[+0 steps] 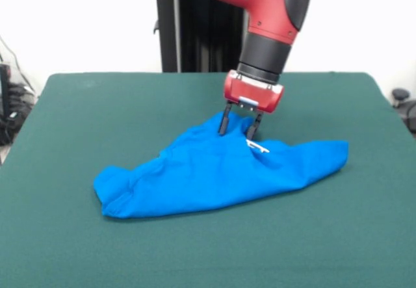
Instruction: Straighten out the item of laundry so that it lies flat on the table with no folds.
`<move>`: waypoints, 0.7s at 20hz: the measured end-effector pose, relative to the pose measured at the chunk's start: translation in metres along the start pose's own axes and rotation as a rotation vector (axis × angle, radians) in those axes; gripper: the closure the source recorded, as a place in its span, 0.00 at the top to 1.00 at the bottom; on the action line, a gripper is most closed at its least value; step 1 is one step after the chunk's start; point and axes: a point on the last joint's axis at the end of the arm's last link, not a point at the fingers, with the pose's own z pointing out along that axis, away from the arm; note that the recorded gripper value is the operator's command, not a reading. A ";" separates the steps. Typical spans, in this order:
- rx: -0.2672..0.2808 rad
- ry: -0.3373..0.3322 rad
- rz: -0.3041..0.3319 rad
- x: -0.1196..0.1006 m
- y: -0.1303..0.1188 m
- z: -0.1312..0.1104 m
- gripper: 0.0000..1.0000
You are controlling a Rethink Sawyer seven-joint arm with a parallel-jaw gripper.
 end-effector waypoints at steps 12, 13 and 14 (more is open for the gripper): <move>-0.010 0.005 0.002 0.002 0.005 0.000 1.00; -0.010 0.005 0.002 0.002 0.005 0.000 1.00; -0.010 0.005 0.003 0.002 0.005 0.001 1.00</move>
